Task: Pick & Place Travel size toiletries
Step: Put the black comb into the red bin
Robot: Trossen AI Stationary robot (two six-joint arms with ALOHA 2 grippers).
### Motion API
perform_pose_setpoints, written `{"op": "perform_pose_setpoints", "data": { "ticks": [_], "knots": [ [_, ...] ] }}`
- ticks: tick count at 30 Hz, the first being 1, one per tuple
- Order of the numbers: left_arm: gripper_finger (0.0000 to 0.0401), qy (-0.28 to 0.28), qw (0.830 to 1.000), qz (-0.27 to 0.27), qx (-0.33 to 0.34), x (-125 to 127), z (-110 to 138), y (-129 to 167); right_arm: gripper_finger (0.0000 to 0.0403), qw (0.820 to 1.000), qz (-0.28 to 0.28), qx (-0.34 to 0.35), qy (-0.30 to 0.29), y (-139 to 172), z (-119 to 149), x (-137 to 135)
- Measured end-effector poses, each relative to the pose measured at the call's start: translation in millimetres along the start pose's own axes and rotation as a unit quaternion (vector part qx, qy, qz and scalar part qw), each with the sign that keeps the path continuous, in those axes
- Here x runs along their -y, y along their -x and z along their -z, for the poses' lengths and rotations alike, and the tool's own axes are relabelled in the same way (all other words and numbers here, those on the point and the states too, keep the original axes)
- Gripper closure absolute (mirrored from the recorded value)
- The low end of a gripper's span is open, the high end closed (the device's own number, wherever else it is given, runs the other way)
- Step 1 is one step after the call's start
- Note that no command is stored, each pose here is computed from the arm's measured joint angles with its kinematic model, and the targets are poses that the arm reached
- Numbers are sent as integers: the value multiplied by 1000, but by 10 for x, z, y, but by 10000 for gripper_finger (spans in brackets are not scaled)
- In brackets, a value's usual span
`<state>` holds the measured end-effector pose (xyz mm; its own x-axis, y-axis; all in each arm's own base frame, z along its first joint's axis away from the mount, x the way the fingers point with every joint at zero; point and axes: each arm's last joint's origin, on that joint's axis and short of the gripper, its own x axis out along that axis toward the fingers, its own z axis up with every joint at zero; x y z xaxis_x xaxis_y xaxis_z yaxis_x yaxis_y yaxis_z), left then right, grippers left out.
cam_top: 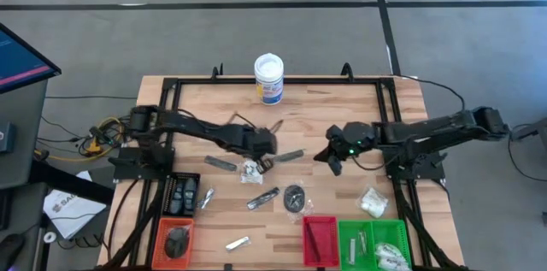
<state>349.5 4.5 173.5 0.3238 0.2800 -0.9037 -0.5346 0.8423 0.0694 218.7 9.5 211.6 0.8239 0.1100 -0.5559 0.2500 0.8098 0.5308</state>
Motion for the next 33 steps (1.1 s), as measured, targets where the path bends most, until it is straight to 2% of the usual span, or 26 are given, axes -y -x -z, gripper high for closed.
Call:
{"op": "perform_pose_setpoints", "data": {
  "ticks": [7, 11, 14, 17, 24, 33],
  "knots": [
    [401, 31, 993, 90, 76, -168, 233, 259, 403, 998, 11, -19, 56, -231, -216, -49],
    [401, 32, 985, 155, 64, -122, 277, 199, 403, 998, 15, -26, 62, -356, -306, -96],
    [401, 24, 978, 197, 66, 4, 271, 113, 403, 997, 13, -35, 69, -436, -336, -112],
    [401, 18, 976, 210, 59, 116, 304, -33, 403, 995, 14, -62, 77, -512, -306, -88],
    [401, 19, 975, 221, 10, 222, 410, -394, 403, 987, 54, -137, 71, -672, -140, 62],
    [401, 20, 975, 220, 25, 191, 360, -412, 403, 986, 61, -138, 77, -695, -151, 120]
  ]
}}
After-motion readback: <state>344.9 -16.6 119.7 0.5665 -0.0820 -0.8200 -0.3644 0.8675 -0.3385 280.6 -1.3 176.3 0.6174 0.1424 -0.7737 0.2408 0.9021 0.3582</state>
